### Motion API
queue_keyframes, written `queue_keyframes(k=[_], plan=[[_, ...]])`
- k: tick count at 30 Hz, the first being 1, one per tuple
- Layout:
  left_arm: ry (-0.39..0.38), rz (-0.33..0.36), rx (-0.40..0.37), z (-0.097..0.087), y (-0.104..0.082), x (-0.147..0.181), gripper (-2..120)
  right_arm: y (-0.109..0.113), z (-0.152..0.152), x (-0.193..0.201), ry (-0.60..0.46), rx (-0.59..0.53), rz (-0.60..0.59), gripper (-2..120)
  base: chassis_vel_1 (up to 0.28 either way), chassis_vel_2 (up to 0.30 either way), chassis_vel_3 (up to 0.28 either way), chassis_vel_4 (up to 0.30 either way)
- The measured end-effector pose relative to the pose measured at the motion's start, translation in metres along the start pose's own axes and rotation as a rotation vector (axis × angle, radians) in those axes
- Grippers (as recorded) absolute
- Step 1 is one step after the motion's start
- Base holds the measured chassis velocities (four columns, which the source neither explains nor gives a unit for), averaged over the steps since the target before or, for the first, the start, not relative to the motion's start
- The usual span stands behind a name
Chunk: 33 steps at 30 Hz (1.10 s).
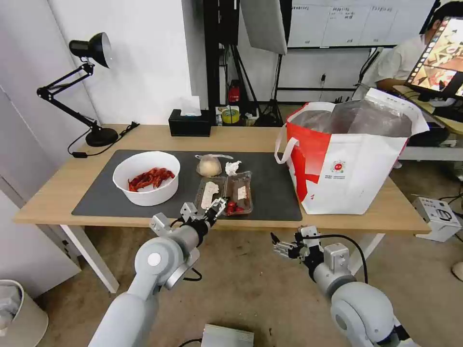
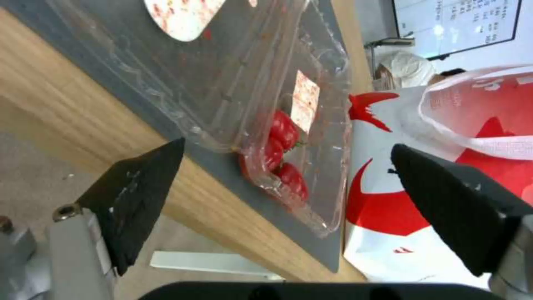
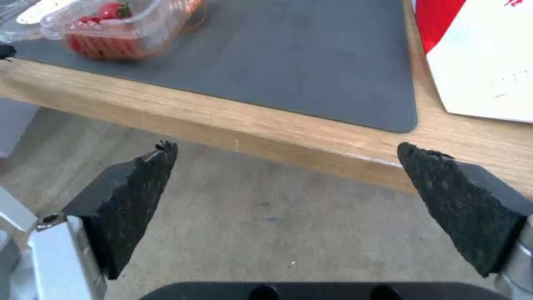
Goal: Pick up the trash from the table and place it into the takeout bag.
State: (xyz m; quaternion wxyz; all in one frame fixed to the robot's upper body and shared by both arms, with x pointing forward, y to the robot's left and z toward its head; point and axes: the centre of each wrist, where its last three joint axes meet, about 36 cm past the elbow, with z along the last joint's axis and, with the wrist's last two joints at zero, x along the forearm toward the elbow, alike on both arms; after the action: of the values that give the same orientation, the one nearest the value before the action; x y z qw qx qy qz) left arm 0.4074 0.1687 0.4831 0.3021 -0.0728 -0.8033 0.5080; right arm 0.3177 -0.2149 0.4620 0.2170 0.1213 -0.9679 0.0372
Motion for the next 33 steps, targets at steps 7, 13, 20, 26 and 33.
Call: queue_keyframes(k=[7, 13, 20, 26, 33], plan=[[-0.006, -0.007, -0.002, -0.0021, 0.0011, 0.0011, 100, 0.0006, 0.0007, 0.0002, 0.000, 0.002, 0.001, 100, 0.000, 0.000, 0.000, 0.000], [-0.016, -0.019, 0.001, -0.0054, 0.0010, -0.0015, 100, 0.0013, 0.0016, 0.0005, 0.002, 0.003, 0.002, 100, 0.000, 0.000, 0.000, 0.000], [-0.024, -0.027, 0.012, -0.0057, 0.0002, -0.0027, 100, 0.0011, 0.0014, 0.0008, 0.001, 0.005, 0.003, 100, 0.000, 0.000, 0.000, 0.000], [-0.042, -0.026, 0.026, -0.0070, -0.0017, -0.0012, 100, 0.0018, 0.0020, 0.0009, 0.001, 0.007, 0.005, 100, 0.000, 0.000, 0.000, 0.000], [-0.054, -0.018, 0.032, -0.0089, -0.0038, 0.0004, 100, 0.0022, 0.0014, 0.0023, -0.001, 0.009, 0.004, 100, 0.000, 0.000, 0.000, 0.000]])
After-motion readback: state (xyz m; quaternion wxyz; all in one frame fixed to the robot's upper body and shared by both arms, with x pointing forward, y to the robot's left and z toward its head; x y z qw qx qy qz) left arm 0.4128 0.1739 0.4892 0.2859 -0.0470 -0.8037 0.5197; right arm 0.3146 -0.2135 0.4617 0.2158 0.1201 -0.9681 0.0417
